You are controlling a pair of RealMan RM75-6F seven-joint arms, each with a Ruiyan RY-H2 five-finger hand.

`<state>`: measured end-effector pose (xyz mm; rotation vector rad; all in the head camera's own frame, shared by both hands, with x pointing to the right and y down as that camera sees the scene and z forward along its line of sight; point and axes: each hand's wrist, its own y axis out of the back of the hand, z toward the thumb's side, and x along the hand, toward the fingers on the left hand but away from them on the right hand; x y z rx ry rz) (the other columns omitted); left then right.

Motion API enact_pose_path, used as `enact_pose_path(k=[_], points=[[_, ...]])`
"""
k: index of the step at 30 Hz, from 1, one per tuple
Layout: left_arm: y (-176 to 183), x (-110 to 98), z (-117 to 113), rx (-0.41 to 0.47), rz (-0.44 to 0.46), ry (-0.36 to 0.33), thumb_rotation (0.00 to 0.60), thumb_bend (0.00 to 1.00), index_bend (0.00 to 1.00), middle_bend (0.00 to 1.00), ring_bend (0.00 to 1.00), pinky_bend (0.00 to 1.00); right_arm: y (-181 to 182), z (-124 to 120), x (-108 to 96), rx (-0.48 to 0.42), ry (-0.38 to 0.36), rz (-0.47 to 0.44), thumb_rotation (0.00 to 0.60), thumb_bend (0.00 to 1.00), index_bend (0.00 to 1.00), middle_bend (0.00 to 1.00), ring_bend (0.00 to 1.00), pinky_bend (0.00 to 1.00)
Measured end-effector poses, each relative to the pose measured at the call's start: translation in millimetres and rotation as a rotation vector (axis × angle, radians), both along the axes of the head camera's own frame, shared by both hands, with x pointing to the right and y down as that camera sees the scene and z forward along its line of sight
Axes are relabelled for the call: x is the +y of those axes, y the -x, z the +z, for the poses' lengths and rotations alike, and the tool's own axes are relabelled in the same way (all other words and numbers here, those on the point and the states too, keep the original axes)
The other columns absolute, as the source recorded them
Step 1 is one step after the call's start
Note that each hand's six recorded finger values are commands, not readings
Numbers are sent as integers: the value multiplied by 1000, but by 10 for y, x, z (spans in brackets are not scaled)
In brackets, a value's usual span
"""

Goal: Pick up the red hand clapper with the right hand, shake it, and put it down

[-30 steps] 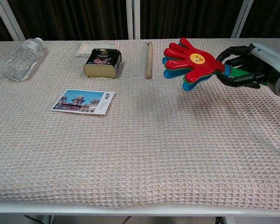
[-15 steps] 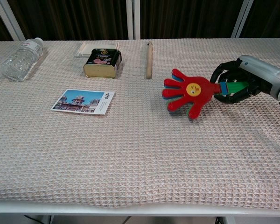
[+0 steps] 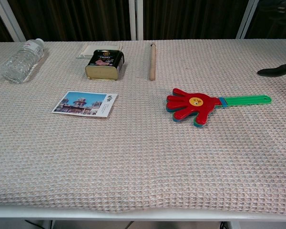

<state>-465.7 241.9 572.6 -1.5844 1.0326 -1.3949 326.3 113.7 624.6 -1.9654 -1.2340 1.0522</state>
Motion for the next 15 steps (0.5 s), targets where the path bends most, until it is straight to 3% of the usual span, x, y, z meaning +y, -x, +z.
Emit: enact_pose_path(k=[5, 10, 12, 15], points=[[-14, -12, -25, -5, 4, -4, 600, 183, 38, 0, 0, 0, -465, -308, 297, 225, -103, -3, 600, 27, 0, 0, 0, 0], [-17, -11, -41, -10, 5, -5, 600, 183, 38, 0, 0, 0, -1019, -472, 853, 522, -81, 35, 600, 40, 0, 0, 0, 0], [-27, -10, -39, -10, 8, -3, 600, 183, 38, 0, 0, 0, -1153, -505, 989, 571, -65, 57, 600, 42, 0, 0, 0, 0], [-48, -5, -36, -10, 13, -3, 600, 183, 38, 0, 0, 0, -1311, -533, 1120, 576, -41, 99, 600, 43, 0, 0, 0, 0]])
